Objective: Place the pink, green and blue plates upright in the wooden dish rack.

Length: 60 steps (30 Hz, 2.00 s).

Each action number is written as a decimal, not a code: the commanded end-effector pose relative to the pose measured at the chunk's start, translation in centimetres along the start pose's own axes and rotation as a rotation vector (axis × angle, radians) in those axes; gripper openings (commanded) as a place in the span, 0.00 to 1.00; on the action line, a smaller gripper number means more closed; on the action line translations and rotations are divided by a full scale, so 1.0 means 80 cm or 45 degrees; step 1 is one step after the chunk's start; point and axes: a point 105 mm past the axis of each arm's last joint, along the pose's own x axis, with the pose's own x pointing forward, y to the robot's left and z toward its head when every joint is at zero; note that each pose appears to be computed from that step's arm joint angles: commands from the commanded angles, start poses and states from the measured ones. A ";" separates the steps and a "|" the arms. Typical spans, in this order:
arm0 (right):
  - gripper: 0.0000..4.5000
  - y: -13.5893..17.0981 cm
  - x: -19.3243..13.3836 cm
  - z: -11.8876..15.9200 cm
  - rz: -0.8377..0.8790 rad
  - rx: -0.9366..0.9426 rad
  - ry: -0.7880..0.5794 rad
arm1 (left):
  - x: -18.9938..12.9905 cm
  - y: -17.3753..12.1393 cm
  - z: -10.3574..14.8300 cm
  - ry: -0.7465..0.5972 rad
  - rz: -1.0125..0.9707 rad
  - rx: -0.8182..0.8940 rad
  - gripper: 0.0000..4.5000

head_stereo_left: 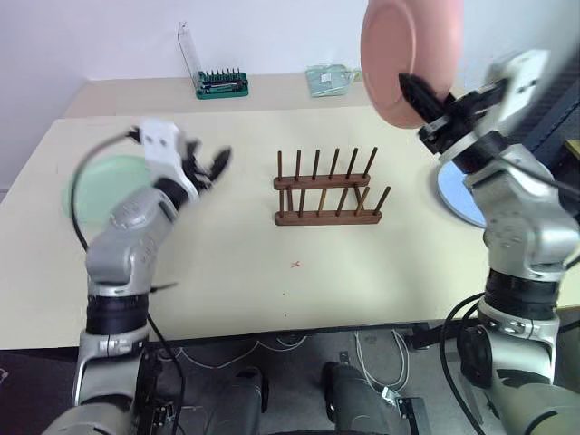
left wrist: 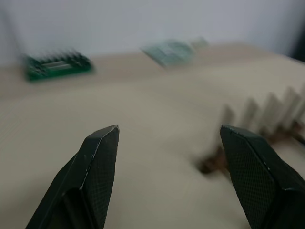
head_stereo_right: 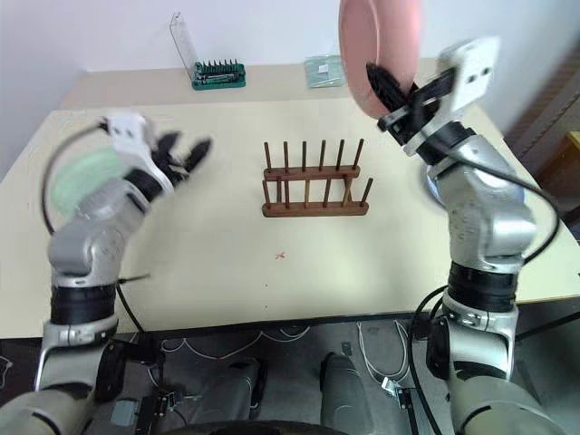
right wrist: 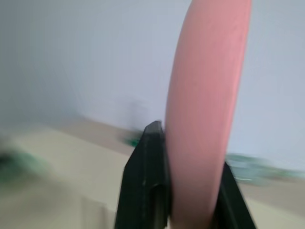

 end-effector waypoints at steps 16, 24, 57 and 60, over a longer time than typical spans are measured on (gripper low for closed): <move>0.00 -0.015 -0.040 -0.052 -0.353 0.264 0.225 | -0.045 -0.121 -0.017 0.024 -0.729 -0.085 0.76; 0.00 -0.026 -0.038 -0.071 -0.475 0.408 0.281 | -0.046 -0.124 -0.019 0.025 -0.716 -0.095 0.76; 0.84 0.065 0.003 -0.006 0.283 -0.629 0.241 | -0.036 0.108 0.005 -0.192 0.593 -0.246 0.99; 0.84 0.089 0.004 -0.044 0.426 -0.645 0.322 | -0.076 0.175 -0.005 -0.147 1.059 -0.303 0.99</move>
